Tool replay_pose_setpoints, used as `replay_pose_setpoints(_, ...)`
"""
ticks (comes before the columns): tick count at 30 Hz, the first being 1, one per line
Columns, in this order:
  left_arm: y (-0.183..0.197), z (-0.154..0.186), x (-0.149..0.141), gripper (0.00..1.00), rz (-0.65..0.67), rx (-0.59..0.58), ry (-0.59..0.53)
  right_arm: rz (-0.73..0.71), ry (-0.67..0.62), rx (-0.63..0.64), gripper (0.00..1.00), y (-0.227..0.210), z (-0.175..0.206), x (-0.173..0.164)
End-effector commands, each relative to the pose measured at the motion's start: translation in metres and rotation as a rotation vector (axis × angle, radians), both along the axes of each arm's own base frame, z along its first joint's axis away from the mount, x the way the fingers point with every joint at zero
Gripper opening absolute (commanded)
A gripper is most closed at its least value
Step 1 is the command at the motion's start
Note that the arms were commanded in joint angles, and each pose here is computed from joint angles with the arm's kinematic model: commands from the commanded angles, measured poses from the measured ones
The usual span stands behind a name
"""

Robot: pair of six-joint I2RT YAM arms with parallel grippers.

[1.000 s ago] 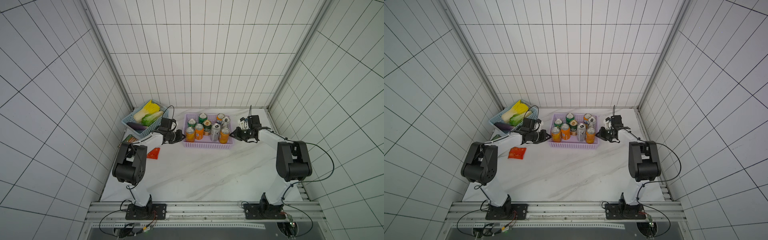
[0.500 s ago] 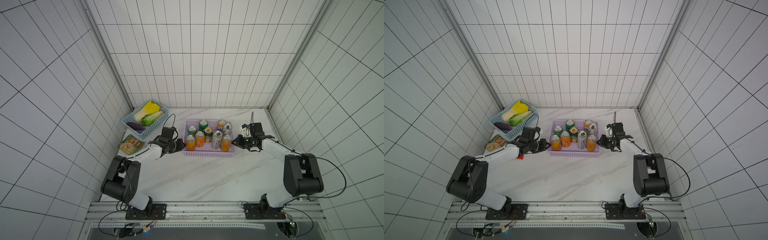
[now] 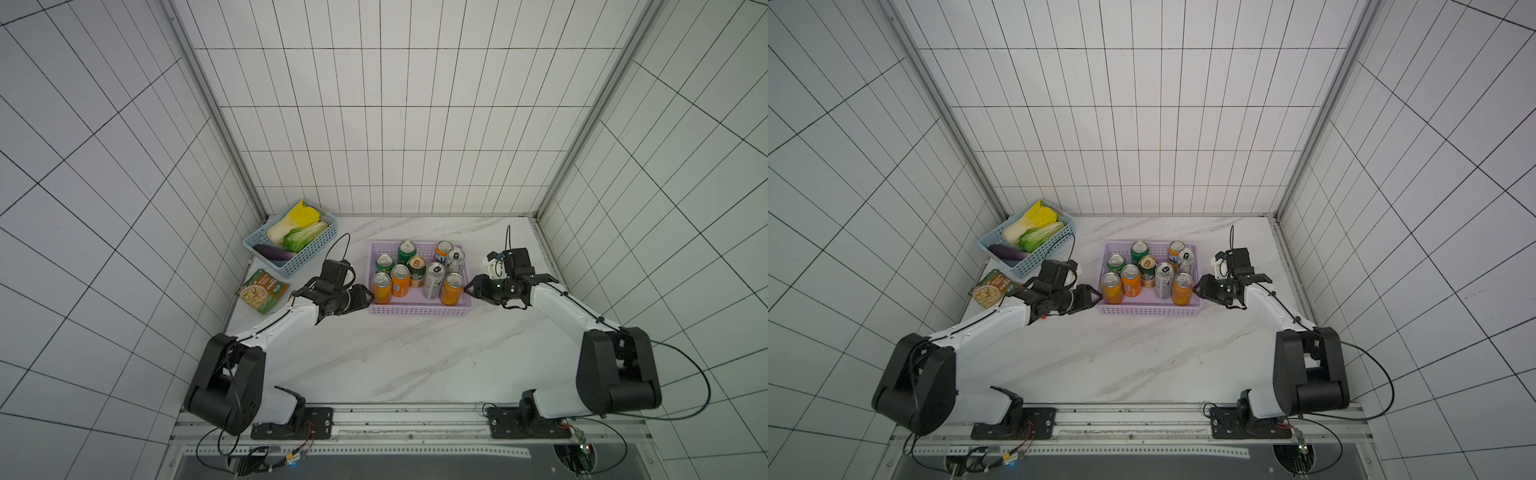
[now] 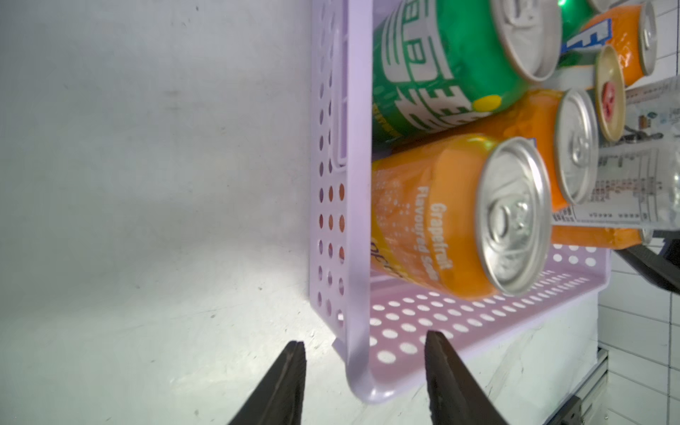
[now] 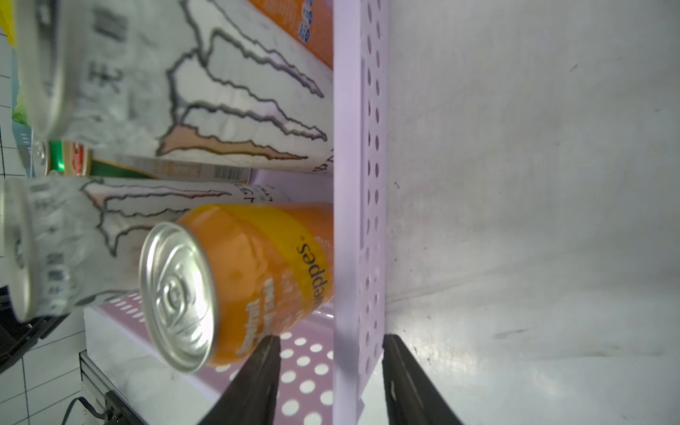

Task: Take out the drinks from the basket
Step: Move the basket to the center of the board, then pick up the drink from the basket.

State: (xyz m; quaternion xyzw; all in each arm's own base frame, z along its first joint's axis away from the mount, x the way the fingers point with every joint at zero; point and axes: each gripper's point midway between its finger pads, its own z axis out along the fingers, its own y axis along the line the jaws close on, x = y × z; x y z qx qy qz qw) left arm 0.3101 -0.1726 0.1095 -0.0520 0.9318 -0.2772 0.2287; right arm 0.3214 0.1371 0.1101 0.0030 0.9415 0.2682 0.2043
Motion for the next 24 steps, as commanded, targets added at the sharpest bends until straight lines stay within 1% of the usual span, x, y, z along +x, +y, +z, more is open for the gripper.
replay_pose_setpoints(1, 0.013, 0.026, 0.001, 0.61, 0.028, 0.041, -0.085, -0.028, -0.044, -0.103, 0.56, -0.029, 0.018, -0.009)
replay_pose_setpoints(3, 0.010, 0.046, 0.001, 0.66, 0.001, 0.039, -0.154, -0.053, -0.075, -0.146, 0.60, -0.043, 0.029, -0.014)
replay_pose_setpoints(5, 0.004, 0.065, 0.001, 0.74, -0.043, 0.069, -0.218, -0.083, -0.120, -0.193, 0.67, -0.056, 0.043, -0.019)
replay_pose_setpoints(8, -0.009, 0.078, 0.003, 0.83, -0.104, 0.162, -0.277, -0.125, -0.199, -0.239, 0.84, -0.069, 0.064, -0.026)
replay_pose_setpoints(10, -0.017, 0.078, 0.008, 0.86, -0.132, 0.230, -0.297, -0.150, -0.247, -0.255, 0.96, -0.075, 0.076, -0.032)
replay_pose_setpoints(11, -0.022, 0.077, 0.011, 0.88, -0.149, 0.267, -0.301, -0.162, -0.270, -0.262, 1.00, -0.078, 0.081, -0.035)
replay_pose_setpoints(15, -0.038, 0.067, 0.026, 0.92, -0.212, 0.387, -0.295, -0.189, -0.320, -0.282, 0.99, -0.085, 0.091, -0.045)
replay_pose_setpoints(20, -0.045, 0.038, 0.041, 0.93, -0.279, 0.538, -0.202, -0.193, -0.305, -0.305, 0.99, -0.090, 0.087, -0.053)
replay_pose_setpoints(22, -0.045, 0.030, 0.045, 0.93, -0.288, 0.578, -0.184, -0.192, -0.298, -0.307, 0.99, -0.090, 0.085, -0.053)
replay_pose_setpoints(24, -0.047, 0.026, 0.048, 0.93, -0.296, 0.587, -0.180, -0.191, -0.294, -0.307, 0.99, -0.090, 0.084, -0.053)
